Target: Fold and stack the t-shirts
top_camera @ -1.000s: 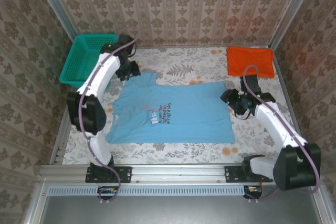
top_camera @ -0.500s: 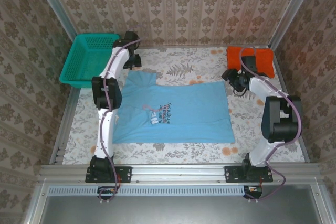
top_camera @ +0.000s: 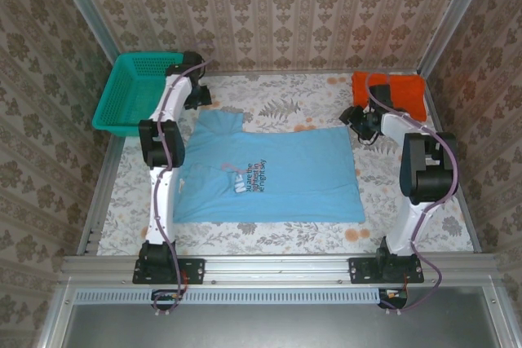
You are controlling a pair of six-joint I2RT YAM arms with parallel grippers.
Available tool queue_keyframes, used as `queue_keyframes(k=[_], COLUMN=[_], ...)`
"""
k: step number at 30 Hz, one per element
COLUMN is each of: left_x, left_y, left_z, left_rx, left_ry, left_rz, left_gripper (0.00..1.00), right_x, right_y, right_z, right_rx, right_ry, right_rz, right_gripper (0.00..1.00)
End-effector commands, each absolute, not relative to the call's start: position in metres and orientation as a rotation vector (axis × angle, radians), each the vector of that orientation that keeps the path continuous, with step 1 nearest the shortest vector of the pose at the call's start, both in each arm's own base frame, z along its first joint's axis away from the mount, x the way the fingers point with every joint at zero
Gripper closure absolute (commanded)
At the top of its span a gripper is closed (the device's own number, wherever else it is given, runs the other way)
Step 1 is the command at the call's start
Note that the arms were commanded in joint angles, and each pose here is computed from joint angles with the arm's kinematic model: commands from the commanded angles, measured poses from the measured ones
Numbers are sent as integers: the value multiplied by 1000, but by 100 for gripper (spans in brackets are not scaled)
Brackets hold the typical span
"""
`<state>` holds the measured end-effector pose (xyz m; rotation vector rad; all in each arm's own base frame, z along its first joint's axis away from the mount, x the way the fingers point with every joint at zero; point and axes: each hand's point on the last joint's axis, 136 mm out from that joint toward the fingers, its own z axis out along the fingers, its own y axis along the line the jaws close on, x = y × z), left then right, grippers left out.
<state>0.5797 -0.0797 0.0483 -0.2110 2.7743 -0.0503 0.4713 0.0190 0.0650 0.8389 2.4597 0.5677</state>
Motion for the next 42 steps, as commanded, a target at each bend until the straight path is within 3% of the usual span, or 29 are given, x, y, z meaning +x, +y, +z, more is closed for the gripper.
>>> queue_keyframes(k=[1, 9, 18, 26, 35, 42], left_x=[579, 576, 574, 575, 578, 583], left_y=[-84, -84, -91, -103, -105, -111], left_z=[30, 12, 4, 5, 17, 44], left_rx=[-208, -213, -226, -206, -207, -202], left_ry=[2810, 2838, 2852, 2844, 2819, 2760], left_rz=[-96, -97, -137, -166, -182, -218], left_gripper=[53, 59, 78, 84, 100, 100], right_x=[483, 484, 480, 476, 473, 479], right_y=[19, 18, 13, 5, 0, -1], right_z=[67, 66, 53, 40, 36, 23], right_rx=[828, 820, 829, 866, 873, 892], right_ry=[2448, 2450, 2498, 2542, 2563, 2582], right_rz=[590, 584, 522, 458, 439, 436], right_gripper=[43, 43, 44, 46, 45, 51])
